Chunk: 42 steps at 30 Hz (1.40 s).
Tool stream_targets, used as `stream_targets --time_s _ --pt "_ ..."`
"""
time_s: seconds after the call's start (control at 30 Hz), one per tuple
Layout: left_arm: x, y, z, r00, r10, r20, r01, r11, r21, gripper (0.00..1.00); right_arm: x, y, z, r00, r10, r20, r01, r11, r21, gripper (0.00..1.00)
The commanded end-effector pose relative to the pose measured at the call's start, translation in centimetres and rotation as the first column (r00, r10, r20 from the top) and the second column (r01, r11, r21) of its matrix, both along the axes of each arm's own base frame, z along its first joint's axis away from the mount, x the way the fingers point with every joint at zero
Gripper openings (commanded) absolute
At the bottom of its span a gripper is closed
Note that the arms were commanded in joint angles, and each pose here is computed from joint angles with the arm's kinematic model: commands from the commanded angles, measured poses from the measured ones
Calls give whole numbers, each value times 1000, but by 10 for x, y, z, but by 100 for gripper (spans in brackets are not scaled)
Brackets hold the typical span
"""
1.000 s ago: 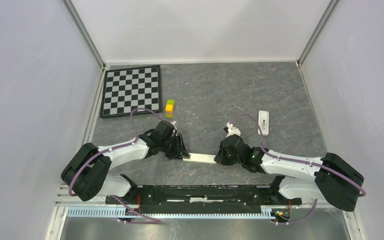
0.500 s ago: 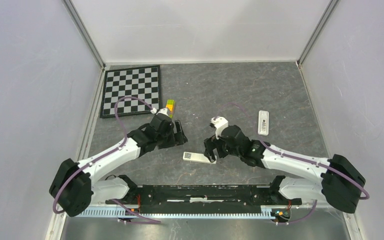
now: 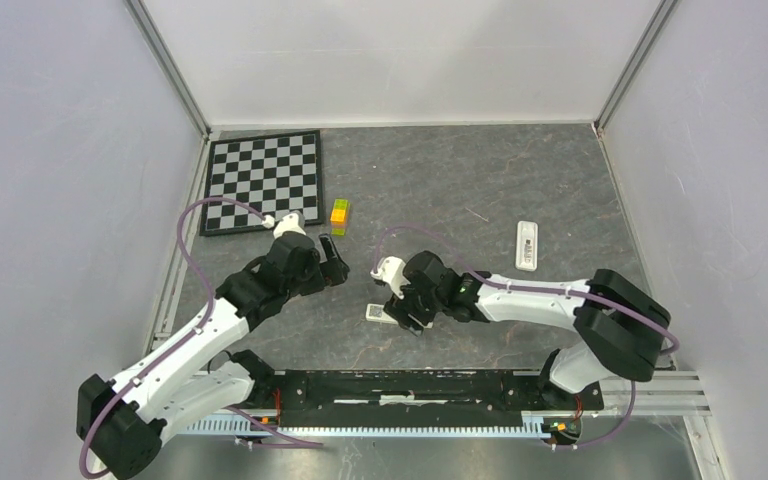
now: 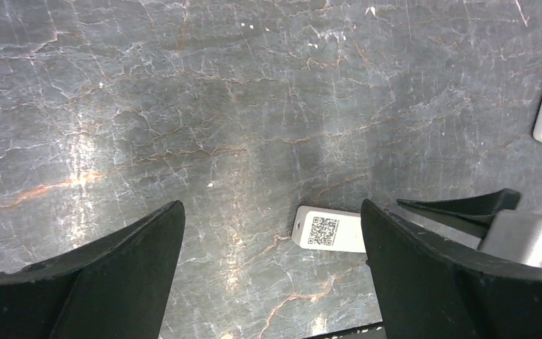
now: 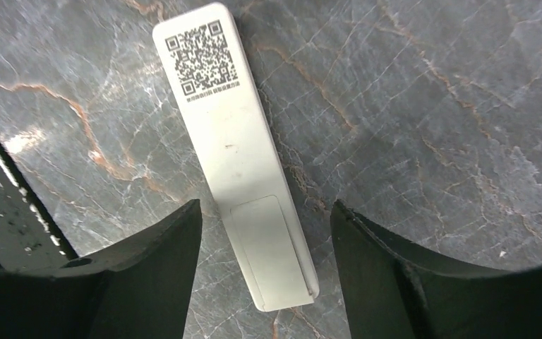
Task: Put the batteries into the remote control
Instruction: Move the remote control to the center of the board.
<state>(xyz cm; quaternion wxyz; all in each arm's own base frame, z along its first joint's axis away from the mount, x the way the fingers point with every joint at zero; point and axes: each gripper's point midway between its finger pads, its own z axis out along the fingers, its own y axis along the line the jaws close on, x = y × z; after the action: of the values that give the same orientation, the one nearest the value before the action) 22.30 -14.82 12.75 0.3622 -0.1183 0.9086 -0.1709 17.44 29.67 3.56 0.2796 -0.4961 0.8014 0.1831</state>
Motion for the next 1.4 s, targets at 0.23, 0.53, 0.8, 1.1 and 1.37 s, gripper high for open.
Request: stream_targets --time_s 0.23,0.53,0.8,1.1,1.37 --pt "8 9 18 998 48 43 -48 999 -1 100 44 -3 16 968 -183 172 187 982 -8 35" --pt "7 8 21 999 30 39 -30 1000 4 100 108 -107 29 643 -745 175 740 664 110 26" --pt "5 2 26 999 -11 33 11 1000 -12 100 136 -180 23 355 -927 118 920 369 134 28" --pt "0 -3 48 993 -82 83 85 996 -28 100 151 -182 3 391 -918 62 917 395 66 42" --pt "-4 8 75 991 -84 104 83 996 12 100 148 -184 41 416 -907 69 892 422 162 85"
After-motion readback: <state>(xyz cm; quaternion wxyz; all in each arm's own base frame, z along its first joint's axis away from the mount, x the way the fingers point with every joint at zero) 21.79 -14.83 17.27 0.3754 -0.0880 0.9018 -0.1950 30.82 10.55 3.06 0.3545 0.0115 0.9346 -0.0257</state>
